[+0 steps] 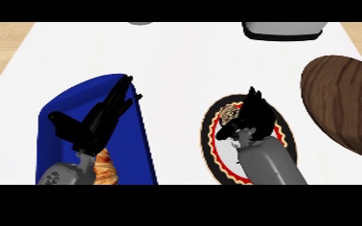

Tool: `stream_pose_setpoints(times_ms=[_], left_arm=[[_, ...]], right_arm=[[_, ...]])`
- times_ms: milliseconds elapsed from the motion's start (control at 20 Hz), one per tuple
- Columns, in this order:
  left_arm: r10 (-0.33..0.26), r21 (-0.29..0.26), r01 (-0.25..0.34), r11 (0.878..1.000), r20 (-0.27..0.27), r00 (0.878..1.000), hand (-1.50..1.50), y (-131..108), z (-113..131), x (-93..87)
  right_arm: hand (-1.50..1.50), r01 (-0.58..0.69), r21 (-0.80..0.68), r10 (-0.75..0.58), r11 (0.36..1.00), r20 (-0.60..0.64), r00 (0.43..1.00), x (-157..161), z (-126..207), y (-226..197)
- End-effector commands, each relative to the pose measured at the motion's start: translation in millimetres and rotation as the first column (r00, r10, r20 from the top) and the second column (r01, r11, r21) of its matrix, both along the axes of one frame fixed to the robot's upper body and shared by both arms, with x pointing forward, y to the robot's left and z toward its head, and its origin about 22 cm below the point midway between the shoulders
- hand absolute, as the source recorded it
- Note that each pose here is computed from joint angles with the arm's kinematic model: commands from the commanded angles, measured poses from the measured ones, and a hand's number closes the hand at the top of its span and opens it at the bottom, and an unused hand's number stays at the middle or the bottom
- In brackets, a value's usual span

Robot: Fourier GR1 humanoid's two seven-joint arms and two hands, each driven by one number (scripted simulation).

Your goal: Pick the cupcake from the plate and place it in the bowl

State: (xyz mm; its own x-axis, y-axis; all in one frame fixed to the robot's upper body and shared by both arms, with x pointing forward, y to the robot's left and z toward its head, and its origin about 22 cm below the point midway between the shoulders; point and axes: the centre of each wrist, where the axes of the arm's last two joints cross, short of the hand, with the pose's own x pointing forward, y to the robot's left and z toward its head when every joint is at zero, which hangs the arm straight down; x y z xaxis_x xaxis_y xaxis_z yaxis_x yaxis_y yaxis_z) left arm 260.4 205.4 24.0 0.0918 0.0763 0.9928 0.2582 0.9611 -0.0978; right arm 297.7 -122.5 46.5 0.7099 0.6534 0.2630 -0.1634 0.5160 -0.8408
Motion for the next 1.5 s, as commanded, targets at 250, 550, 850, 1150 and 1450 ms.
stream_pose_setpoints(times_ms=[250, 550, 850, 1150, 1450], left_arm=[[0.009, -0.008, -0.009, 1.000, 0.002, 1.000, 0.00, -10.4, 3.2, 5.4], [0.020, 0.000, -0.020, 1.000, -0.002, 1.000, 0.00, -6.1, 6.1, 12.9], [0.016, -0.016, -0.016, 1.000, 0.005, 1.000, 0.00, -14.6, 4.4, -6.2], [-0.012, -0.003, 0.012, 1.000, -0.007, 1.000, 0.00, -11.8, -1.9, 4.3], [0.032, -0.010, -0.032, 0.999, -0.011, 0.999, 0.00, -1.1, -5.2, -3.9]], right_arm=[[-1.50, 0.205, -0.017, -0.206, 0.979, -0.083, 0.975, 4.2, -22.1, 2.8], [1.50, 0.108, -0.059, -0.108, 0.992, 0.005, 0.994, 6.3, -12.7, 22.3], [1.50, 0.076, -0.055, -0.076, 0.996, 0.014, 0.997, 15.3, -9.0, 21.8], [1.50, 0.060, -0.127, -0.058, 0.990, 0.023, 0.998, 4.3, -24.3, 37.8], [1.50, -0.614, -0.132, 0.610, 0.778, -0.073, 0.789, -71.3, -57.0, -8.9]])
